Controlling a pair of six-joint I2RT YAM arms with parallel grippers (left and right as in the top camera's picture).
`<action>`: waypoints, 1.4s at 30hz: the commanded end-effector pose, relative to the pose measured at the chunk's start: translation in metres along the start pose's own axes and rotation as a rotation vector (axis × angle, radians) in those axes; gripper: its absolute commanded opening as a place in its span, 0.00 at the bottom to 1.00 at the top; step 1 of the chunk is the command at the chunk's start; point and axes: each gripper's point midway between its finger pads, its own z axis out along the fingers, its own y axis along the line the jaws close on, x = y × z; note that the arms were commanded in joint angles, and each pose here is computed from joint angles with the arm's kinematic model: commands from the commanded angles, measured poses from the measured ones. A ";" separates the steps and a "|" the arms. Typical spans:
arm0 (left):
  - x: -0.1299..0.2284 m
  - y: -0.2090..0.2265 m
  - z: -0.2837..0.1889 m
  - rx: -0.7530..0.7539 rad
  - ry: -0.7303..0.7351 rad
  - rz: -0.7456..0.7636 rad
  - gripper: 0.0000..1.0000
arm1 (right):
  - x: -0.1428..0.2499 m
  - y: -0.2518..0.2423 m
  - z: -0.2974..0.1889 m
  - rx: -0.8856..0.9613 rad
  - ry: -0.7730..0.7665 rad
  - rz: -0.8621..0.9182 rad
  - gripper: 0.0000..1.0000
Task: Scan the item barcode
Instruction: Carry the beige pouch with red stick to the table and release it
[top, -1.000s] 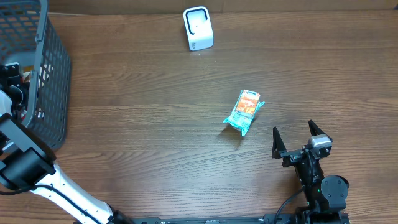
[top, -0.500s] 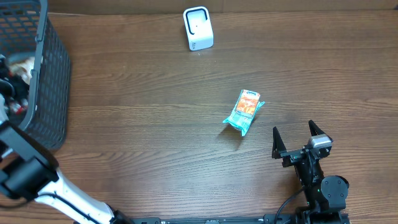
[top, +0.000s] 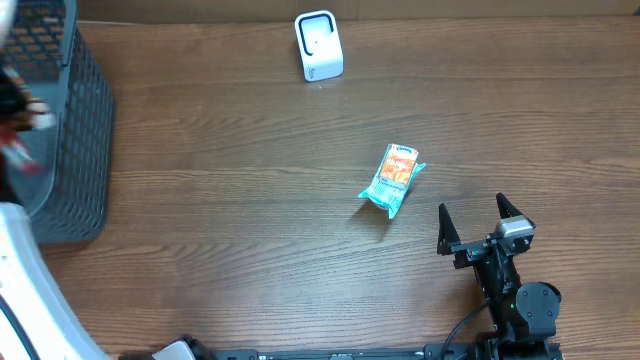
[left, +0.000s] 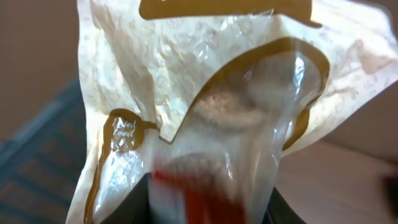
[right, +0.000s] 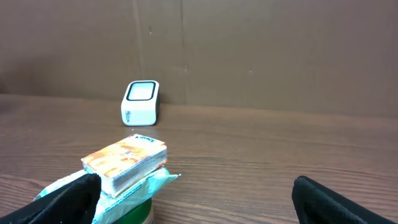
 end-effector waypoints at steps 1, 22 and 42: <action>0.013 -0.043 -0.034 0.064 0.045 -0.018 0.04 | 0.003 -0.002 0.000 0.007 0.001 -0.001 1.00; 0.370 -0.224 0.042 0.239 0.808 0.231 0.04 | 0.003 -0.002 0.000 0.007 0.001 -0.001 1.00; 0.419 -0.247 0.051 0.290 0.936 0.309 0.71 | 0.003 -0.002 0.000 0.007 0.002 0.000 1.00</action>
